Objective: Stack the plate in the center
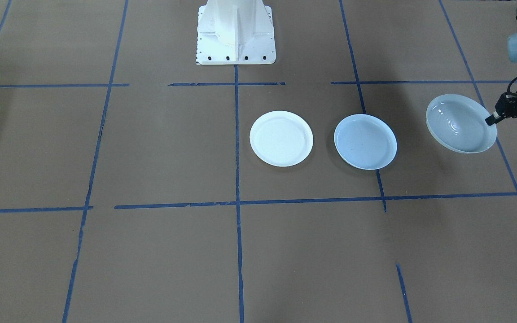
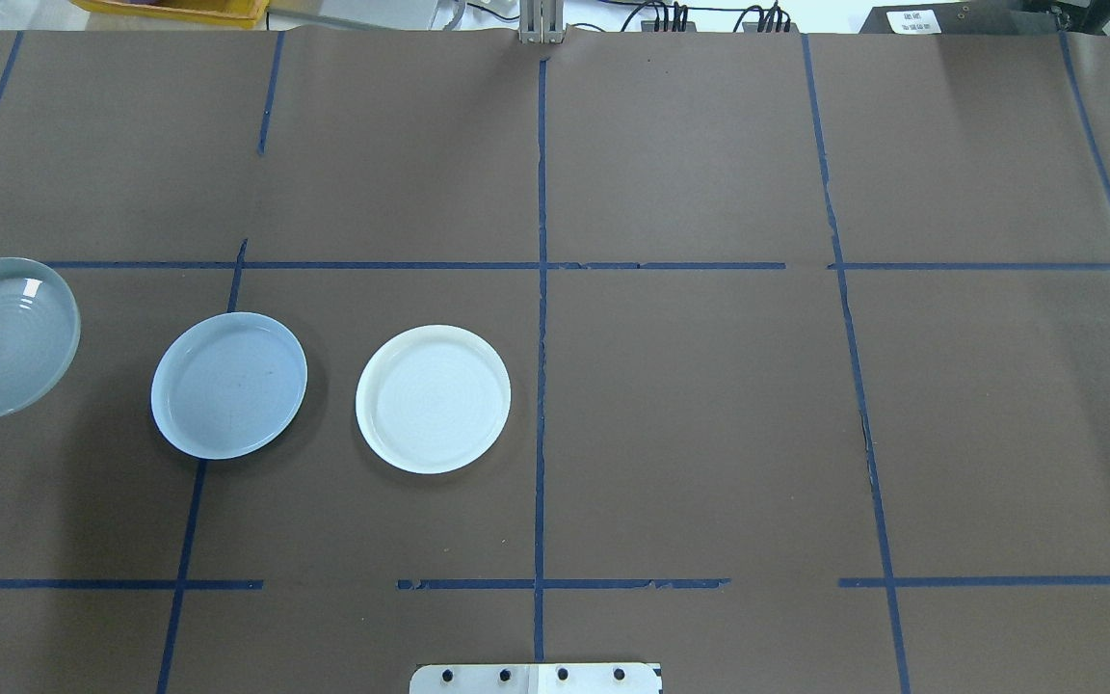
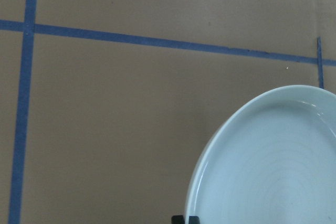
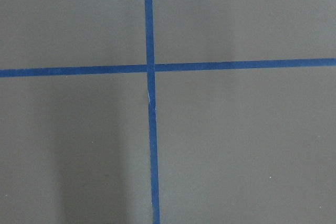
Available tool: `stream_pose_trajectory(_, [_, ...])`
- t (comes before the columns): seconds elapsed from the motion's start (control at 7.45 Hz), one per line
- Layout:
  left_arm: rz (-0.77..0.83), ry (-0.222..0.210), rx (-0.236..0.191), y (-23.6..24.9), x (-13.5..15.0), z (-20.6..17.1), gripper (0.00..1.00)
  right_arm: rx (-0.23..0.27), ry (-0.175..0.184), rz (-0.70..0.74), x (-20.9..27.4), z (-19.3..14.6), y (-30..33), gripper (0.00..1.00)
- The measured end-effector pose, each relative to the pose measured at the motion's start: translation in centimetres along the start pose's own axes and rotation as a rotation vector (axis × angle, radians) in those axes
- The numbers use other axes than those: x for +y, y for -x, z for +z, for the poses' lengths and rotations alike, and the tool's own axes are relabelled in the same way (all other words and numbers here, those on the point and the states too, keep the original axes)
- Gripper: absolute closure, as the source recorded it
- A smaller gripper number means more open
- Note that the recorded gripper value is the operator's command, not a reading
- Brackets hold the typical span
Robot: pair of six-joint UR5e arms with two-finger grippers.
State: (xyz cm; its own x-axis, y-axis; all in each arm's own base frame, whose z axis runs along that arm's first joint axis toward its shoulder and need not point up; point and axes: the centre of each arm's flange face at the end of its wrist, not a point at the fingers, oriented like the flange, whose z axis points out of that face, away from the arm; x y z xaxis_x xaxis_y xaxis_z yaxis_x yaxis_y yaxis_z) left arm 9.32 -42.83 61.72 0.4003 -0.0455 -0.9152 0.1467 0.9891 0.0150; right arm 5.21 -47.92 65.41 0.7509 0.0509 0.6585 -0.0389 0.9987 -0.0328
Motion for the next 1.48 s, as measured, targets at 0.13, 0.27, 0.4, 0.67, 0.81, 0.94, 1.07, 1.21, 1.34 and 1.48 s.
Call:
stream_pose_trajectory(0.13, [-0.046, 0.004, -0.004, -2.9, 0.3, 1.9, 1.00, 0.000, 0.000, 0.000, 0.0, 0.0, 0.0, 0.00])
stream_pose_trajectory(0.27, [-0.092, 0.009, 0.000, -5.6, 0.7, 4.1, 1.00, -0.001, 0.000, 0.000, 0.0, 0.0, 0.0, 0.00])
stream_pose_trajectory(0.4, [-0.132, 0.013, 0.008, -8.0, 1.2, 6.3, 1.00, -0.001, 0.000, 0.001, 0.0, 0.0, 0.0, 0.00])
stream_pose_trajectory(0.67, [-0.183, 0.027, 0.021, -12.0, 2.0, 10.0, 1.00, -0.001, 0.000, 0.001, 0.0, 0.0, 0.0, 0.00])
stream_pose_trajectory(0.81, [-0.194, 0.038, 0.025, -13.2, 2.5, 11.1, 1.00, -0.001, 0.000, 0.001, 0.0, 0.0, 0.0, 0.00])
stream_pose_trajectory(0.94, [-0.196, 0.047, 0.028, -13.9, 2.9, 11.8, 1.00, -0.001, 0.000, 0.000, 0.0, 0.0, 0.0, 0.00])
stream_pose_trajectory(1.07, [-0.193, 0.055, 0.031, -14.4, 3.3, 12.1, 0.01, 0.000, 0.000, 0.000, 0.0, 0.0, 0.0, 0.00])
stream_pose_trajectory(1.21, [-0.186, 0.064, 0.034, -14.8, 3.6, 12.4, 0.00, 0.000, 0.000, 0.000, 0.0, 0.0, 0.0, 0.00])
stream_pose_trajectory(1.34, [-0.180, 0.068, 0.036, -15.0, 3.8, 12.4, 0.00, 0.000, 0.000, 0.000, 0.0, 0.0, 0.0, 0.00])
stream_pose_trajectory(1.48, [-0.176, 0.071, 0.040, -15.2, 3.9, 12.3, 0.00, -0.001, 0.000, 0.000, 0.0, 0.0, 0.0, 0.00])
